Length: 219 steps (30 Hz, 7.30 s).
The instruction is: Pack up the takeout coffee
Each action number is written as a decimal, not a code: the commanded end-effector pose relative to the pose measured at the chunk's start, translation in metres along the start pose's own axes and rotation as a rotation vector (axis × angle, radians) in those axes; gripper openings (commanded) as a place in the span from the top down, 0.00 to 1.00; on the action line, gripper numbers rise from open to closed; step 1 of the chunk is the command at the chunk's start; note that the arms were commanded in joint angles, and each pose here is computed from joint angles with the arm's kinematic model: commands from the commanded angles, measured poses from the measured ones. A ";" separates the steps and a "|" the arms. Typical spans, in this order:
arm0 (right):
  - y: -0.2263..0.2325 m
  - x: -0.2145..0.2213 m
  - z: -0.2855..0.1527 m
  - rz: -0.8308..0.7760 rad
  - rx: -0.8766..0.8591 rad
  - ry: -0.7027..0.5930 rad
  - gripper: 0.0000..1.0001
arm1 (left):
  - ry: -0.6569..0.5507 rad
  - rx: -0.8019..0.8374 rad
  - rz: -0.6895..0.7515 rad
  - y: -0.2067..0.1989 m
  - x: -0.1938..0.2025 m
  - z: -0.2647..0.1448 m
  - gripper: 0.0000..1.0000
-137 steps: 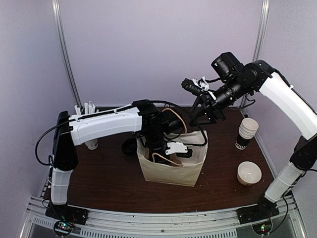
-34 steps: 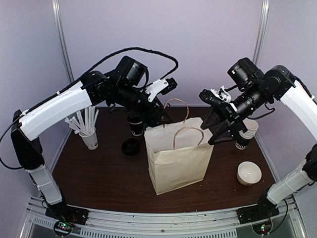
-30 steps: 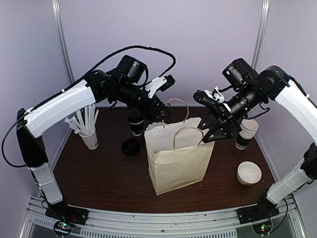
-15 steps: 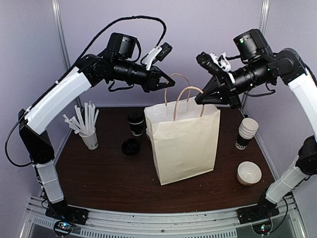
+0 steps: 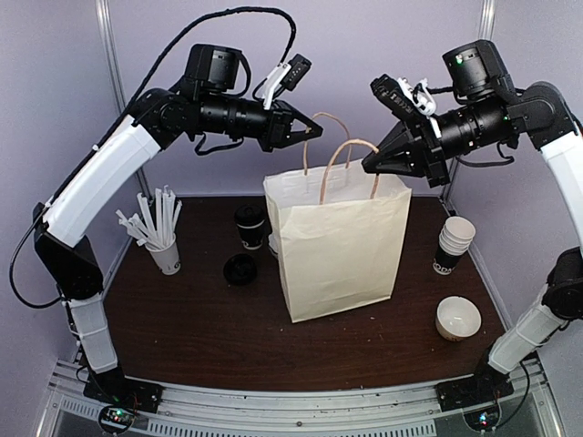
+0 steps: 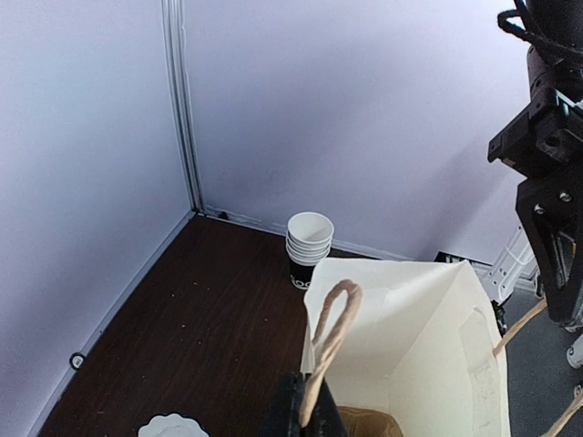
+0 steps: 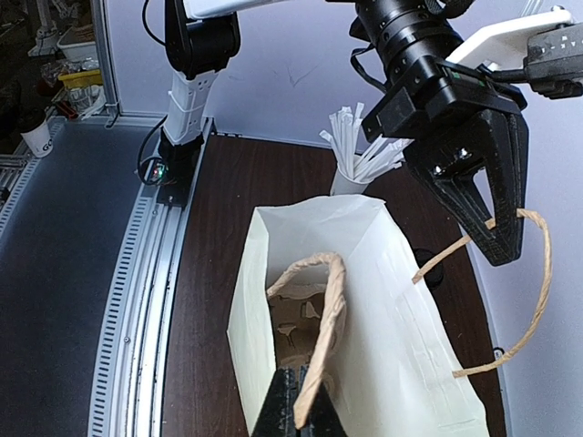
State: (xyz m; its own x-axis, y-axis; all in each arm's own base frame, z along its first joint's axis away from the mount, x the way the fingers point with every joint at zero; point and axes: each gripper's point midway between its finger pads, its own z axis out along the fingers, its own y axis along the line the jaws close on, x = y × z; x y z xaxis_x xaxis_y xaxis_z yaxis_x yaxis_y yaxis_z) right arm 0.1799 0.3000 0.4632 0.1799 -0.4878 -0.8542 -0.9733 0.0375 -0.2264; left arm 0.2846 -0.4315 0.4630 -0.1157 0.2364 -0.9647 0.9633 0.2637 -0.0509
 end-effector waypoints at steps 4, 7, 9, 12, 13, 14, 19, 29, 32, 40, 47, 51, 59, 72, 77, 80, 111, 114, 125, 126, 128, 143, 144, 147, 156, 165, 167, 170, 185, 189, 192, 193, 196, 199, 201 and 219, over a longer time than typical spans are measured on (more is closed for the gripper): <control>-0.004 0.008 0.011 0.023 -0.001 0.020 1.00 | 0.005 -0.007 0.023 0.005 0.003 0.007 1.00; -0.005 0.014 0.016 0.032 -0.008 0.035 1.00 | 0.018 -0.009 0.020 0.006 0.009 0.010 1.00; -0.006 0.019 0.019 0.039 -0.006 0.048 1.00 | 0.032 -0.016 0.014 0.009 0.015 0.013 1.00; -0.007 0.025 0.023 0.047 -0.007 0.062 1.00 | 0.052 -0.035 0.007 0.014 0.023 0.017 1.00; -0.008 0.026 0.024 0.050 -0.005 0.067 1.00 | 0.056 -0.040 0.007 0.015 0.024 0.018 0.99; -0.009 0.029 0.026 0.057 0.000 0.073 1.00 | 0.064 -0.044 0.003 0.017 0.028 0.020 0.97; -0.024 0.039 0.027 0.096 0.049 0.100 0.39 | 0.098 -0.147 -0.014 0.041 0.039 0.023 0.25; -0.035 0.049 -0.009 0.161 0.110 0.080 0.09 | 0.100 -0.150 0.002 0.033 0.037 -0.002 0.02; -0.038 0.067 -0.015 0.209 0.134 0.106 0.11 | 0.135 -0.076 0.007 0.017 0.054 -0.005 0.02; -0.066 0.113 -0.031 0.332 0.243 0.131 0.14 | 0.274 -0.005 0.009 0.012 0.108 0.035 0.12; -0.088 0.138 -0.043 0.396 0.347 0.147 0.16 | 0.252 0.113 0.006 -0.002 0.112 0.076 0.22; -0.090 0.144 -0.042 0.408 0.355 0.152 0.16 | 0.261 0.118 0.008 0.001 0.118 0.093 0.25; -0.093 0.146 -0.043 0.414 0.365 0.150 0.18 | 0.254 0.161 0.074 -0.002 0.118 0.100 0.78; -0.106 0.164 -0.050 0.441 0.428 0.170 0.18 | 0.151 0.194 0.286 -0.045 0.089 0.085 0.97; -0.105 0.169 -0.046 0.452 0.416 0.172 0.18 | 0.209 0.253 0.314 -0.091 0.110 0.078 0.98; -0.104 0.169 -0.044 0.454 0.406 0.170 0.19 | 0.218 0.258 0.331 -0.114 0.119 0.070 0.98; -0.048 0.128 -0.050 0.432 0.180 0.069 0.24 | 0.237 0.112 0.122 -0.037 0.129 0.096 0.50; -0.029 0.127 -0.044 0.419 0.101 0.059 0.24 | 0.210 0.087 0.059 -0.006 0.124 0.100 0.43; -0.057 0.148 -0.017 0.442 0.170 0.135 0.32 | 0.180 -0.001 0.111 0.009 0.106 0.080 0.32; -0.065 0.148 -0.018 0.444 0.201 0.138 0.32 | 0.183 -0.014 0.120 0.009 0.106 0.074 0.32; -0.076 0.150 -0.018 0.446 0.241 0.145 0.31 | 0.188 -0.028 0.139 0.005 0.107 0.059 0.32; -0.087 0.149 0.014 0.421 0.127 0.133 0.27 | 0.158 0.256 0.205 -0.091 0.122 0.042 0.20; -0.092 0.150 0.016 0.425 0.142 0.138 0.31 | 0.149 0.257 0.202 -0.091 0.120 0.051 0.20; -0.101 0.150 0.018 0.439 0.154 0.146 0.49 | 0.137 0.239 0.173 -0.085 0.114 0.073 0.28; -0.108 0.115 0.001 0.408 0.186 0.082 1.00 | 0.029 0.272 0.177 -0.094 0.057 0.066 1.00; -0.118 0.038 -0.044 0.295 0.307 -0.087 1.00 | -0.076 0.159 0.254 -0.089 -0.005 0.022 1.00; -0.123 0.032 -0.047 0.284 0.329 -0.104 1.00 | -0.087 0.142 0.263 -0.088 -0.011 0.019 1.00; -0.126 0.030 -0.046 0.283 0.328 -0.104 1.00 | -0.095 0.136 0.268 -0.088 -0.015 0.016 1.00; -0.127 0.047 -0.030 0.307 0.303 -0.068 1.00 | -0.034 0.142 0.258 -0.084 0.009 0.027 1.00; -0.129 0.049 -0.028 0.309 0.303 -0.063 1.00 | -0.020 0.132 0.259 -0.082 0.014 0.029 1.00; -0.130 0.052 -0.025 0.313 0.299 -0.058 1.00 | -0.007 0.130 0.255 -0.081 0.019 0.031 1.00; -0.130 0.053 -0.024 0.314 0.297 -0.056 1.00 | -0.006 0.129 0.255 -0.080 0.020 0.032 1.00; -0.131 0.056 -0.021 0.319 0.293 -0.053 1.00 | 0.006 0.126 0.251 -0.079 0.025 0.034 1.00; -0.133 0.060 -0.017 0.324 0.289 -0.044 1.00 | 0.017 0.118 0.251 -0.077 0.029 0.035 1.00; -0.135 0.067 -0.013 0.332 0.291 -0.031 1.00 | 0.033 0.101 0.244 -0.073 0.035 0.037 0.88; -0.122 0.120 -0.041 0.465 0.358 0.091 0.11 | 0.127 -0.003 0.316 -0.055 0.074 0.002 0.03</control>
State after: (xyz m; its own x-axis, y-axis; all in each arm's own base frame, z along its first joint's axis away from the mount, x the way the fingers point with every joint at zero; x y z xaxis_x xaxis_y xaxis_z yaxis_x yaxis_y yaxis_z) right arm 0.3339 0.2134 0.4030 -0.3119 -0.4002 -0.8617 -0.8474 0.5274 0.0617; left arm 0.2159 -0.4262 0.3731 0.0582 0.4813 -0.8746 0.9748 0.1615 0.1538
